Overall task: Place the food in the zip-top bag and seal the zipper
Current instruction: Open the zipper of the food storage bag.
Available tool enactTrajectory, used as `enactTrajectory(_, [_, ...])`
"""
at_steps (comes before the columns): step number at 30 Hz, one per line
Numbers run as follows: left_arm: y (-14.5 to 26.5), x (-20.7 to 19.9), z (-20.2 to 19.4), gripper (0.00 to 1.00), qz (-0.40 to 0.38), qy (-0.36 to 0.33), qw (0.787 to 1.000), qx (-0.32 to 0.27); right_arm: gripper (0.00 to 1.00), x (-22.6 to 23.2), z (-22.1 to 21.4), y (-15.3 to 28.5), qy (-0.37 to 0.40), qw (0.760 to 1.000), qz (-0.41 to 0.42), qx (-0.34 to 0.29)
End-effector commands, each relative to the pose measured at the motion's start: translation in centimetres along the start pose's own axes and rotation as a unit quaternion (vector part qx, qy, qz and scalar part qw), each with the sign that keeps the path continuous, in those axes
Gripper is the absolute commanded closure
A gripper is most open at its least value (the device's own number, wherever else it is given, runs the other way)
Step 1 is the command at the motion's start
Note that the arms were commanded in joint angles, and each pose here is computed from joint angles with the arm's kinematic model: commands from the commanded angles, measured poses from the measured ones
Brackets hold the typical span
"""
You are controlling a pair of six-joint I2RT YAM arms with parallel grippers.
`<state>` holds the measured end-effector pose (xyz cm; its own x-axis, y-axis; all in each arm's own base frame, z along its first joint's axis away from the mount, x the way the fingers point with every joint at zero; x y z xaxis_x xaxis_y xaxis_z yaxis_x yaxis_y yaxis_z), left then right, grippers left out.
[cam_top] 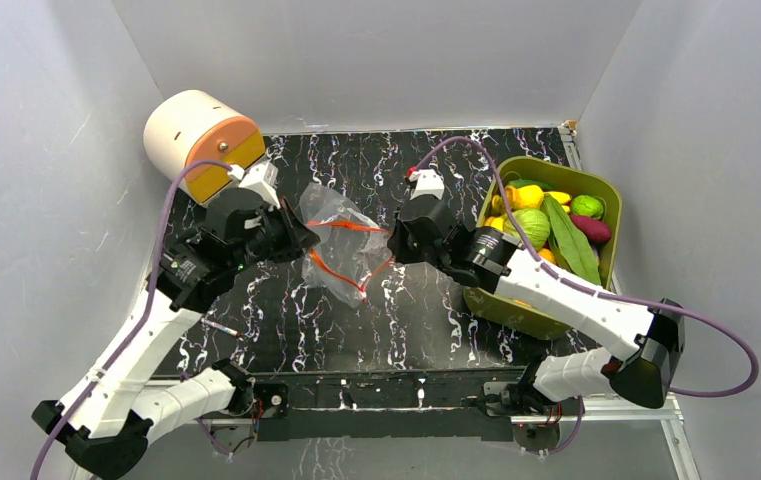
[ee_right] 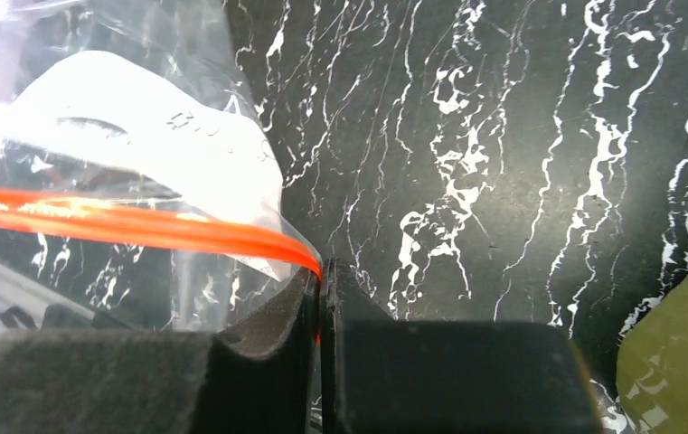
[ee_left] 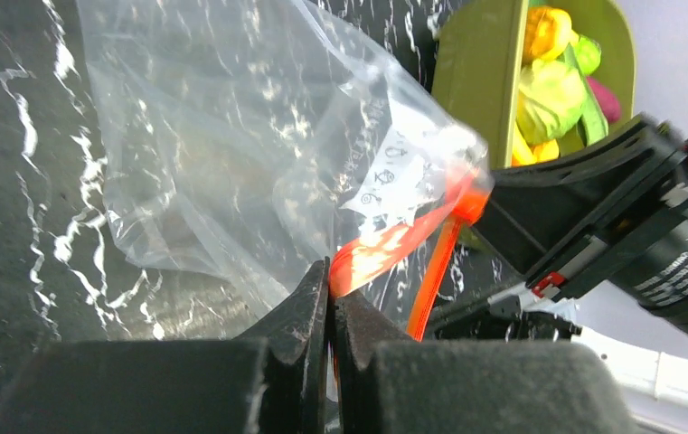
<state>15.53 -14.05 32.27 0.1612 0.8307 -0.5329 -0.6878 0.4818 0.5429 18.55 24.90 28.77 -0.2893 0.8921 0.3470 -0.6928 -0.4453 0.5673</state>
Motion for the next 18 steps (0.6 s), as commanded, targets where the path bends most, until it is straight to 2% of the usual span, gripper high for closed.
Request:
enactTrajectory(1, [1.7, 0.4, 1.7, 1.00, 0.069, -0.056, 0.996, -0.008, 1.00, -0.7, 1.4, 1.1, -0.019, 0.998, -0.040, -0.053])
enactTrajectory(4, [1.4, 0.3, 1.7, 1.00, 0.069, -0.069, 0.995, 0.009, 1.00, -0.3, 0.6, 0.4, -0.031, 0.999, -0.008, -0.039])
enactTrajectory(7, [0.5, 0.3, 0.9, 1.00, 0.044, -0.073, 0.996, 0.030, 1.00, 0.8, -0.4, -0.1, -0.047, 0.996, 0.067, -0.030])
enactTrajectory(10, [-0.8, 0.6, -0.3, 0.94, 0.018, -0.071, 0.996, 0.048, 1.00, 1.7, -0.9, -0.5, -0.085, 0.987, 0.131, -0.034])
enactTrajectory(14, [-2.2, 1.4, -1.6, 0.82, 0.013, -0.066, 0.996, 0.062, 1.00, 2.0, -1.8, -1.1, -0.126, 0.979, 0.155, -0.031])
enactTrajectory(18, [-2.2, 1.0, -2.0, 0.54, -0.023, -0.067, 0.995, 0.074, 1.00, 2.2, -2.0, -1.1, -0.157, 0.972, 0.169, -0.034])
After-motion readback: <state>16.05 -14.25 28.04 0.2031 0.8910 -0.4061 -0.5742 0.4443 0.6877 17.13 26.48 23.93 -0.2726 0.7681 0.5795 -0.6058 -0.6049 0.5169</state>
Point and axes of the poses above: each gripper's point midway between its finger pads, its own y axis back along the fingers, its own x axis along the line the jaws close on, z = x × y, the point moved 9 cm from there along y, back along the fingers, and after that the axes turned 1 degree about -y, right-handed, at the moved point
